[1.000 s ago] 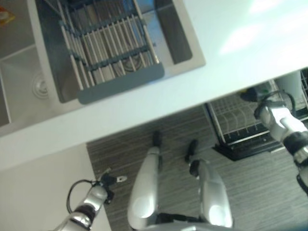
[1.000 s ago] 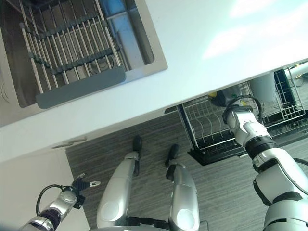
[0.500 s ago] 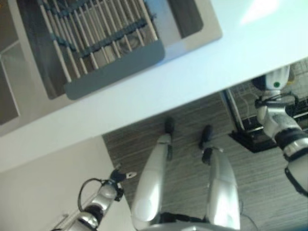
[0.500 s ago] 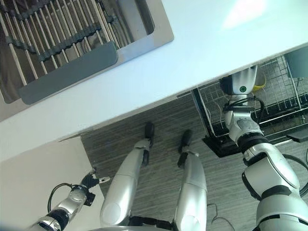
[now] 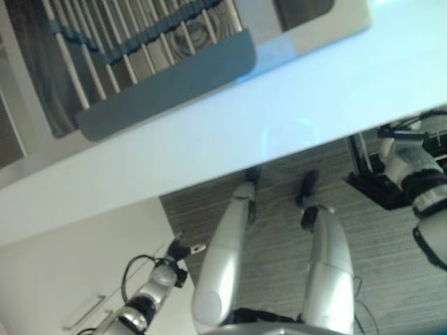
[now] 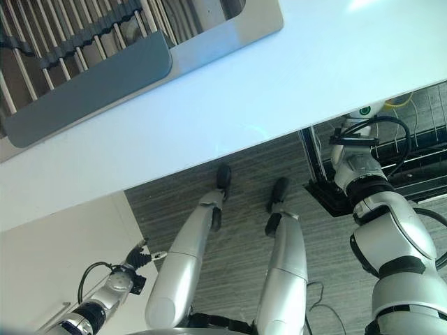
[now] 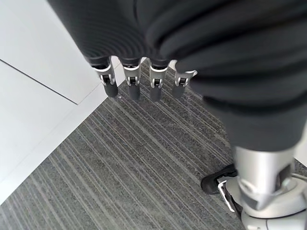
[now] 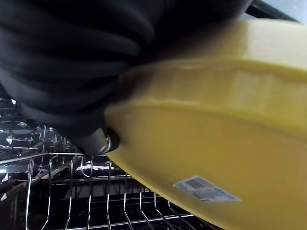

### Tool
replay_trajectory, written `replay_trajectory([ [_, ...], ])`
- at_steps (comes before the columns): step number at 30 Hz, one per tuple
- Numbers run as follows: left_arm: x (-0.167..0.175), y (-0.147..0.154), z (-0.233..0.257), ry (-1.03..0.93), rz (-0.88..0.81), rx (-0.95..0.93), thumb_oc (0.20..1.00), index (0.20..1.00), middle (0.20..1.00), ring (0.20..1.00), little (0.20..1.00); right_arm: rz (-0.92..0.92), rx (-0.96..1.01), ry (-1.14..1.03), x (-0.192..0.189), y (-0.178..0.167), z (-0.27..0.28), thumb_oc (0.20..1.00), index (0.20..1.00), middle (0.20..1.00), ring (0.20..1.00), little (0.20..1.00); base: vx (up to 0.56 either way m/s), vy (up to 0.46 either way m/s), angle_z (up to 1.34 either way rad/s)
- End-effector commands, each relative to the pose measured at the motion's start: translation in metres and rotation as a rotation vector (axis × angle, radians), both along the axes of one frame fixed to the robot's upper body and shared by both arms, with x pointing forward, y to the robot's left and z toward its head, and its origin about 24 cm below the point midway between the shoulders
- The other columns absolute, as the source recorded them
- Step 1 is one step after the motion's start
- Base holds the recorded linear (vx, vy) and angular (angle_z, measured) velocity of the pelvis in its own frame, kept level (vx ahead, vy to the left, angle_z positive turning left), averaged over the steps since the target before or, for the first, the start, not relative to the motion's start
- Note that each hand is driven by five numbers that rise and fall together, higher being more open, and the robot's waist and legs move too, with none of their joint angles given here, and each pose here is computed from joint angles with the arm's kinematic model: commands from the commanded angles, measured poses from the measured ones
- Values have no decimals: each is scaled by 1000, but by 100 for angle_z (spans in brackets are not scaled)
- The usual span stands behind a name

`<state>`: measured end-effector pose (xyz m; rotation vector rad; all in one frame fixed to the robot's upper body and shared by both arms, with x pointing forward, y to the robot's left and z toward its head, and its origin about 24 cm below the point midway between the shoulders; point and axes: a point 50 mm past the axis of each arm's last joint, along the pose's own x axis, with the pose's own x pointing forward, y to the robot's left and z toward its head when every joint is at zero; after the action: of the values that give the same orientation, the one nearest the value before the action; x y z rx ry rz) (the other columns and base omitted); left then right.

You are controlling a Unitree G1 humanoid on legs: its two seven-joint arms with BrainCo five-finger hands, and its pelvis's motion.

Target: Place the dishes in the dishwasher.

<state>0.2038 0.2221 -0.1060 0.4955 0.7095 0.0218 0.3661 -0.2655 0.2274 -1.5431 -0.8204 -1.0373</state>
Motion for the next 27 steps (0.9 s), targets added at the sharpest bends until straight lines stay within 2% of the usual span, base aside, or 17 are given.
replay_trajectory([
  [1, -31, 3, -16, 77, 41, -11, 1000, 1000, 1000, 1000, 1000, -105, 121, -160, -14, -31, 24, 200, 200, 200, 200, 200, -8, 57, 3],
  [9, -33, -8, -19, 77, 53, -47, 1000, 1000, 1000, 1000, 1000, -129, 492, -339, -24, -47, 5, 200, 200, 200, 200, 200, -3, 38, -4],
  [17, -33, -20, -21, 85, 53, -73, 1000, 1000, 1000, 1000, 1000, -166, 548, -292, -23, -51, -6, 200, 200, 200, 200, 200, 9, 27, -3],
  [18, -33, -21, -22, 89, 52, -76, 1000, 1000, 1000, 1000, 1000, -165, 602, -236, -21, -53, -13, 573, 573, 573, 573, 573, 0, 0, 0],
  [19, -33, -21, -22, 90, 51, -77, 1000, 1000, 1000, 1000, 1000, -160, 606, -220, -20, -52, -16, 1000, 1000, 1000, 1000, 1000, 0, 0, 0],
  [27, -36, -20, -23, 97, 44, -67, 1000, 1000, 1000, 1000, 1000, -53, 590, -30, -8, -38, -29, 1000, 1000, 1000, 1000, 1000, 0, 0, 0],
])
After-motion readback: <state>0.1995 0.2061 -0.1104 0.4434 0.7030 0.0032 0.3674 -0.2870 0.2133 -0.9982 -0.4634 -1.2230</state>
